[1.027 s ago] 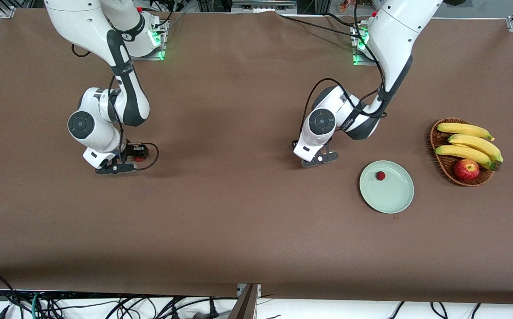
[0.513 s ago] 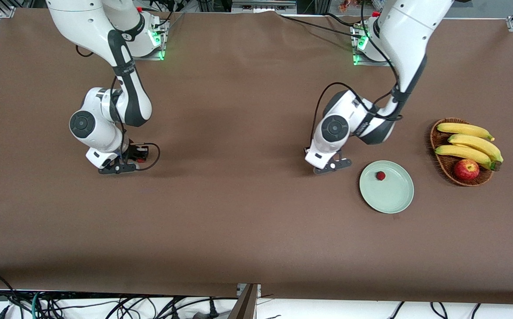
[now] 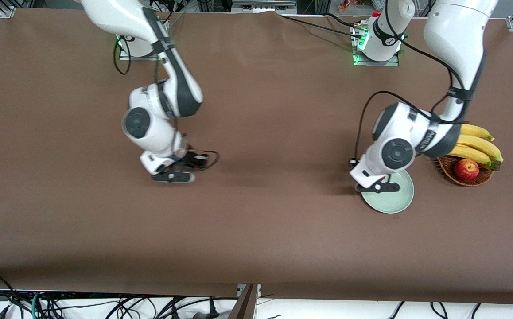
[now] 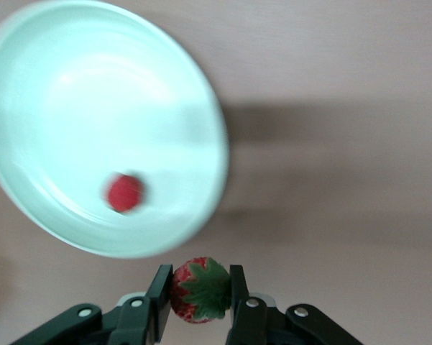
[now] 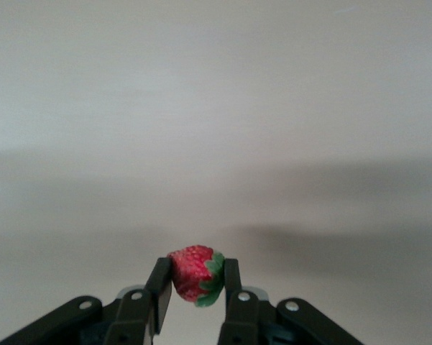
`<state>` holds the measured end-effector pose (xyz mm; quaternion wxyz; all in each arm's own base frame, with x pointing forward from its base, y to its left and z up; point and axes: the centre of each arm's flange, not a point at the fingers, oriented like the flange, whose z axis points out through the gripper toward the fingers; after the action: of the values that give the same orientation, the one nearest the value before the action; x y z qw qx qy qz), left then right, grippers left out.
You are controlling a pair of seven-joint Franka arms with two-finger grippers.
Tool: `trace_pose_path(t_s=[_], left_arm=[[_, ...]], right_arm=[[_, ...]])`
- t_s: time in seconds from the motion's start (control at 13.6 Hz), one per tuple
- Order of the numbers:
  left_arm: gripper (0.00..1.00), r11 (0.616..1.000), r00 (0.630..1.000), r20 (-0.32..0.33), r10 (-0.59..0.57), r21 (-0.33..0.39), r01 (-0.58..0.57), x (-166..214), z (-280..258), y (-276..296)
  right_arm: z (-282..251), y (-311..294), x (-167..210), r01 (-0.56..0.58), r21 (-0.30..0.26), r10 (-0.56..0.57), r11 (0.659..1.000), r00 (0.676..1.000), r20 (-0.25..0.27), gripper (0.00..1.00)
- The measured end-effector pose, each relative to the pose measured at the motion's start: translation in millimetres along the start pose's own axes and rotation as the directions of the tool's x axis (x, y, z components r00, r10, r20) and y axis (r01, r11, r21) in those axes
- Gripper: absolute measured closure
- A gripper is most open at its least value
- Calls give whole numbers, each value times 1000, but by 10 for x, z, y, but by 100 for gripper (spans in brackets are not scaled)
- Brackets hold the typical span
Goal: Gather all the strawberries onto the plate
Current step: 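Place the strawberry on the plate while the right gripper carries the third, then release the third strawberry on the table with the right gripper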
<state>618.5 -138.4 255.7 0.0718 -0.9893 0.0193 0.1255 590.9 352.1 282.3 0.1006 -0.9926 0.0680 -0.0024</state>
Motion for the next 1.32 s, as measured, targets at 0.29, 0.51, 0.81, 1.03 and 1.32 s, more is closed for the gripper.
trace_pose_path(t_s=[0.29,0.51,0.81,1.03,1.32], left_arm=[[63,973,973,1,230,-30,-230,199,286,-378],[57,943,944,-6,330,-43,-329,329,366,-457],[19,939,940,-17,341,-46,-342,365,333,-484],[0,946,947,-45,318,-56,-320,346,147,-249],[0,988,995,-57,85,-120,-92,57,-280,730]], right_arm=[[644,-1326,-521,-170,44,171,984,985,-22,66],[1075,-1762,-910,-242,106,250,964,966,-68,62],[962,-1909,-944,-328,131,339,936,938,-77,35],[338,-1592,-408,-327,77,332,942,942,-54,5],[-653,-778,165,-166,-63,169,984,985,34,0]])
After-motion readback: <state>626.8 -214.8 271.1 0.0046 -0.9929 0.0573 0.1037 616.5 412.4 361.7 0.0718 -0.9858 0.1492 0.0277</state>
